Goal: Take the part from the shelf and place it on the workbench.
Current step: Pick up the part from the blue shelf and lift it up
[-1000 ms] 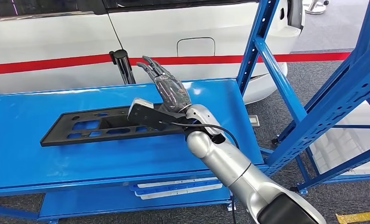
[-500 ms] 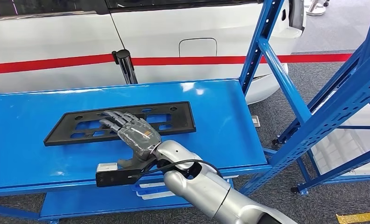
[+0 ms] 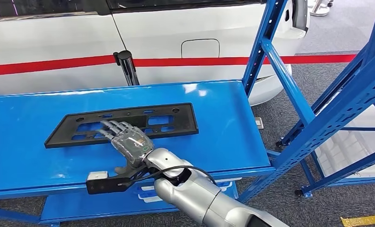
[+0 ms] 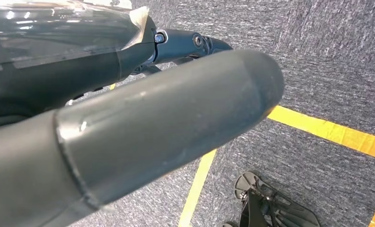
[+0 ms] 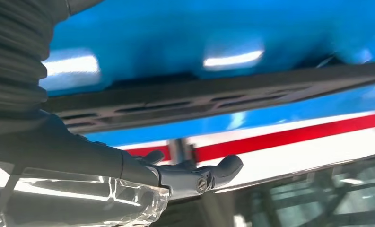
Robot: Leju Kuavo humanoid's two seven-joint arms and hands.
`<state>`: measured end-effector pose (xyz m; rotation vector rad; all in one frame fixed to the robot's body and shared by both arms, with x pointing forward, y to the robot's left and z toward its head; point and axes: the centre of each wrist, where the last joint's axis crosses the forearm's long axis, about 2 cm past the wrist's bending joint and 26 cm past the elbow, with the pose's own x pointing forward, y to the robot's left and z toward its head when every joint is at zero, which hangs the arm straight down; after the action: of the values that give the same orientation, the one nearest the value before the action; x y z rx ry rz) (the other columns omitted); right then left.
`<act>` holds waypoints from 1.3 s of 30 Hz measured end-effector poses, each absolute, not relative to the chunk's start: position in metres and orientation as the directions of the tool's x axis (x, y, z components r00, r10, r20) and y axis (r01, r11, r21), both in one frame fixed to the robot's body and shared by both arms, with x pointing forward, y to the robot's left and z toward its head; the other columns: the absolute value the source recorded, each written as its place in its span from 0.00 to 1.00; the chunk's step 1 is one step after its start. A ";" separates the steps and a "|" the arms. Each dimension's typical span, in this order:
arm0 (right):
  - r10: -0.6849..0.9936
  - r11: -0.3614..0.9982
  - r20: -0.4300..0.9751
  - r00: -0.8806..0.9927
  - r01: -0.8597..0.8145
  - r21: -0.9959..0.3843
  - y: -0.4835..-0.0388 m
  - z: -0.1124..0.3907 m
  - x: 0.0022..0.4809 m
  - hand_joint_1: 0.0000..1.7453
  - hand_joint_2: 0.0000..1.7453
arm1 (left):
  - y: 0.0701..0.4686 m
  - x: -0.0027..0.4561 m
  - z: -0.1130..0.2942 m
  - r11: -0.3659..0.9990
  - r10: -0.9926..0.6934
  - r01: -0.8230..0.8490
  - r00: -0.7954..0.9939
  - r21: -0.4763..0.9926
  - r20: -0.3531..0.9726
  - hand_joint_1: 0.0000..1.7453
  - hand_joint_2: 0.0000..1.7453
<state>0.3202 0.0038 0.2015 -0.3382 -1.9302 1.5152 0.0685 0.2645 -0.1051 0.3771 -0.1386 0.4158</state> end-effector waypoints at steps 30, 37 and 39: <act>0.914 0.181 0.136 -0.383 0.084 -0.980 -0.094 0.170 0.394 1.00 1.00 | 0.266 0.070 -0.105 0.869 0.257 -0.359 0.916 0.340 0.308 0.00 0.00; 0.894 0.248 0.180 -0.409 0.118 -0.962 -0.097 0.175 0.390 1.00 1.00 | 0.267 0.073 -0.104 0.863 0.218 -0.363 0.896 0.352 0.388 0.00 0.00; 0.879 0.295 0.217 -0.424 0.128 -0.947 -0.099 0.179 0.386 1.00 1.00 | 0.267 0.074 -0.104 0.858 0.207 -0.372 0.882 0.354 0.424 0.00 0.00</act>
<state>0.3859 -0.0986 0.1787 -0.9118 -1.7719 1.1951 0.0744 0.2673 -0.1041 0.4444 -0.3850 0.3124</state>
